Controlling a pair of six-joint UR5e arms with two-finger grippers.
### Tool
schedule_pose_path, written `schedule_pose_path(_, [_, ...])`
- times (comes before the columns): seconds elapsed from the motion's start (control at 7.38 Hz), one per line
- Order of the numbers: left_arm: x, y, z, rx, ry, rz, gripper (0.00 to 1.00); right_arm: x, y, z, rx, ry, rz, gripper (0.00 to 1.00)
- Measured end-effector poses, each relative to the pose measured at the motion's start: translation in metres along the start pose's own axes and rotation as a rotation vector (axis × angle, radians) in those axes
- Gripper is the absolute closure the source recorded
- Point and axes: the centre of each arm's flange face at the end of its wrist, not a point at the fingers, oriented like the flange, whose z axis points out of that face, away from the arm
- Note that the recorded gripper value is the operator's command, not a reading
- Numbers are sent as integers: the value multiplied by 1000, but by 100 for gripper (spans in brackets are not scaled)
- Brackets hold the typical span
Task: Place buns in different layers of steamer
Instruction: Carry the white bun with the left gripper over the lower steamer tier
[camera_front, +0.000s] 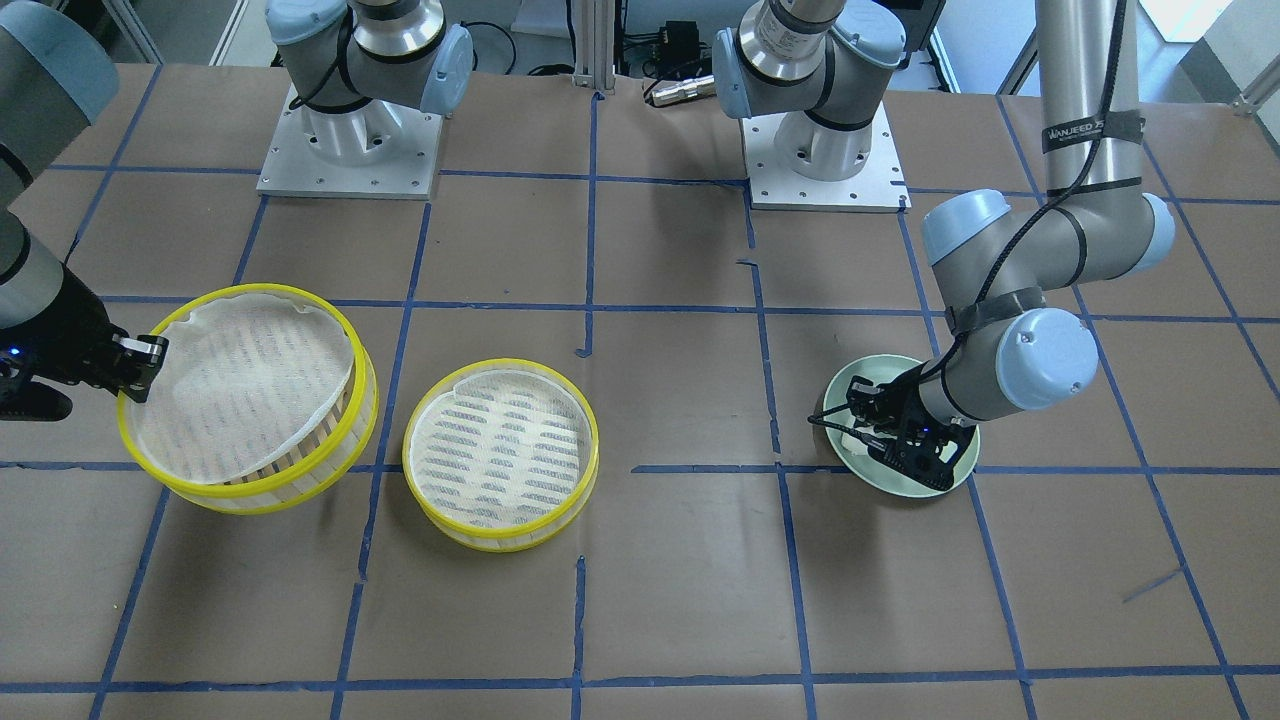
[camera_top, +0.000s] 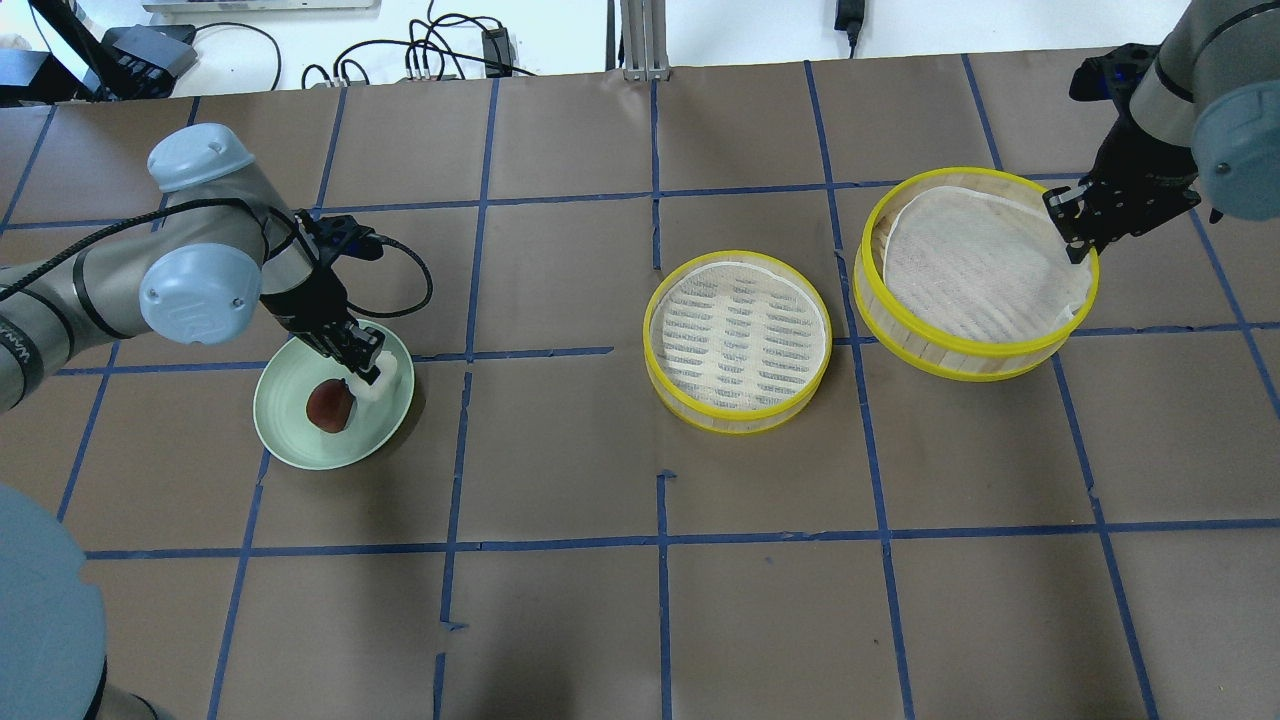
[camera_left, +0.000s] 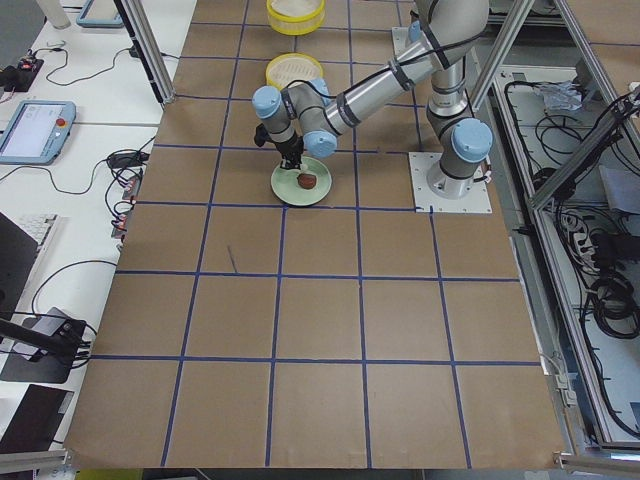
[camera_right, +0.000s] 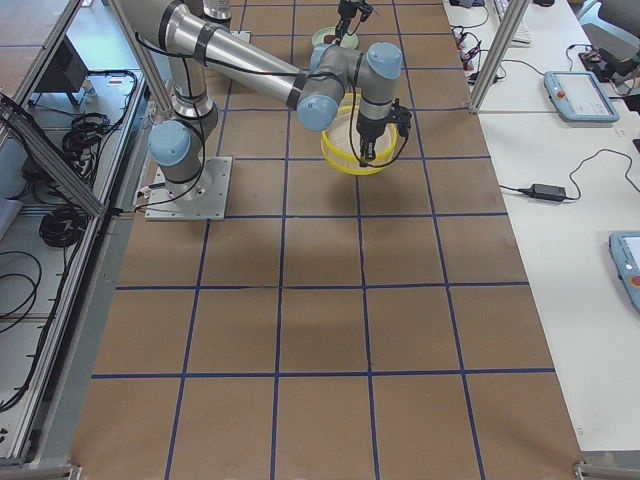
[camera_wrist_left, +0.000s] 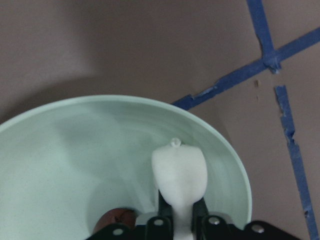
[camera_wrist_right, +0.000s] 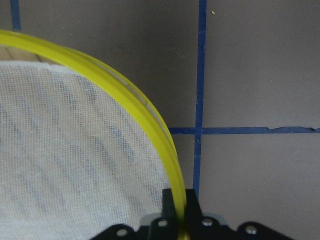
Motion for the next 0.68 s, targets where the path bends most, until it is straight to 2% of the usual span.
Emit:
schedule_pose_path(0.27, [15,-6,-46,59,-36,-151,98,5,1,-1,-1,3,-3,91])
schedule_pose_path(0.41, [42,-17,-70,83,-36,-232,98,14,3,0,-5,1,10,91])
schedule_pose_path(0.54, [84,-34,-89,118,-12,-314,98,28,5,2,-8,-2,22,91])
schedule_pose_path(0.68, [134,-50,-101,151,42,-398,98,35,6,3,-9,-4,12,91])
